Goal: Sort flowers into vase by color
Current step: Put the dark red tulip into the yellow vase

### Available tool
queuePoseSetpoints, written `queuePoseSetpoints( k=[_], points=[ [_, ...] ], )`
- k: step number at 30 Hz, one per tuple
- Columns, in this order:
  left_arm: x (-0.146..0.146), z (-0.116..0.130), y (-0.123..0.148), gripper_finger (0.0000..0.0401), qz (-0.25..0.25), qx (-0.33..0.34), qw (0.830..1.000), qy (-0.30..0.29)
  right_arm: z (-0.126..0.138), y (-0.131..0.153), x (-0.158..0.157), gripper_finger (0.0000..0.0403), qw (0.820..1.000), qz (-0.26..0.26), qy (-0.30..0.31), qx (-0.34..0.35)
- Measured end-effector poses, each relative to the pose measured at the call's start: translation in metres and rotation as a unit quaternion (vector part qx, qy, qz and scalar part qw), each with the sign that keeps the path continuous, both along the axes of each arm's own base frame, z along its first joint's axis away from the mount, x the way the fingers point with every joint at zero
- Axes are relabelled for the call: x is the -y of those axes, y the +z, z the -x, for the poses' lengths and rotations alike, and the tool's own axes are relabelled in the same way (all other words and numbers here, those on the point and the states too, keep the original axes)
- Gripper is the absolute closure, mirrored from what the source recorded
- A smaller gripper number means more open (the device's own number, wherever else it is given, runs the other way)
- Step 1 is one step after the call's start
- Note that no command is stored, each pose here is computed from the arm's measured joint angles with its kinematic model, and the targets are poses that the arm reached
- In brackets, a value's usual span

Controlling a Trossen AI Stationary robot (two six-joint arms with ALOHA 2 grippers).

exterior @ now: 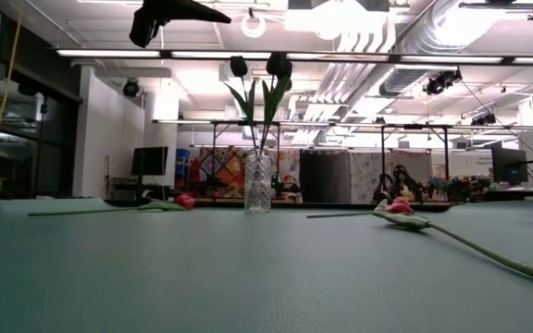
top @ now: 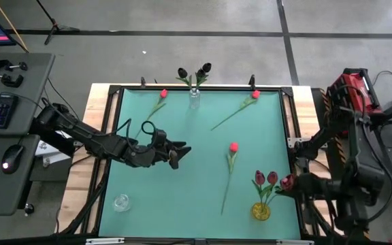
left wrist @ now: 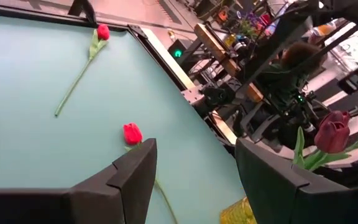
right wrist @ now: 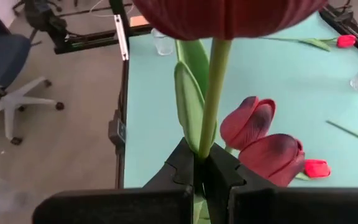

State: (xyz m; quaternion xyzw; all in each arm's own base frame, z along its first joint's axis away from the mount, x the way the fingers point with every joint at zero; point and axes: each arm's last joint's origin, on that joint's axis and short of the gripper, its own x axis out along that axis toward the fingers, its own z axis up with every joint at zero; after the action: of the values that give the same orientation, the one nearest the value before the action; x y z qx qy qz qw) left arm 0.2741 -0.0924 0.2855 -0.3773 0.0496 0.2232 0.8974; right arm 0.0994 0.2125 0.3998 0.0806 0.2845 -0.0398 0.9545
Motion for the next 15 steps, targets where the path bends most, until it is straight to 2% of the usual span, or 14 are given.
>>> queuePoseSetpoints(
  k=[15],
  points=[
    [0.0, 0.0, 0.0, 0.0197, -0.001, -0.002, 1.0, 0.0, -0.007, -0.027, -0.022, 0.0403, 0.998, 0.031, -0.027, -0.046]
  ],
)
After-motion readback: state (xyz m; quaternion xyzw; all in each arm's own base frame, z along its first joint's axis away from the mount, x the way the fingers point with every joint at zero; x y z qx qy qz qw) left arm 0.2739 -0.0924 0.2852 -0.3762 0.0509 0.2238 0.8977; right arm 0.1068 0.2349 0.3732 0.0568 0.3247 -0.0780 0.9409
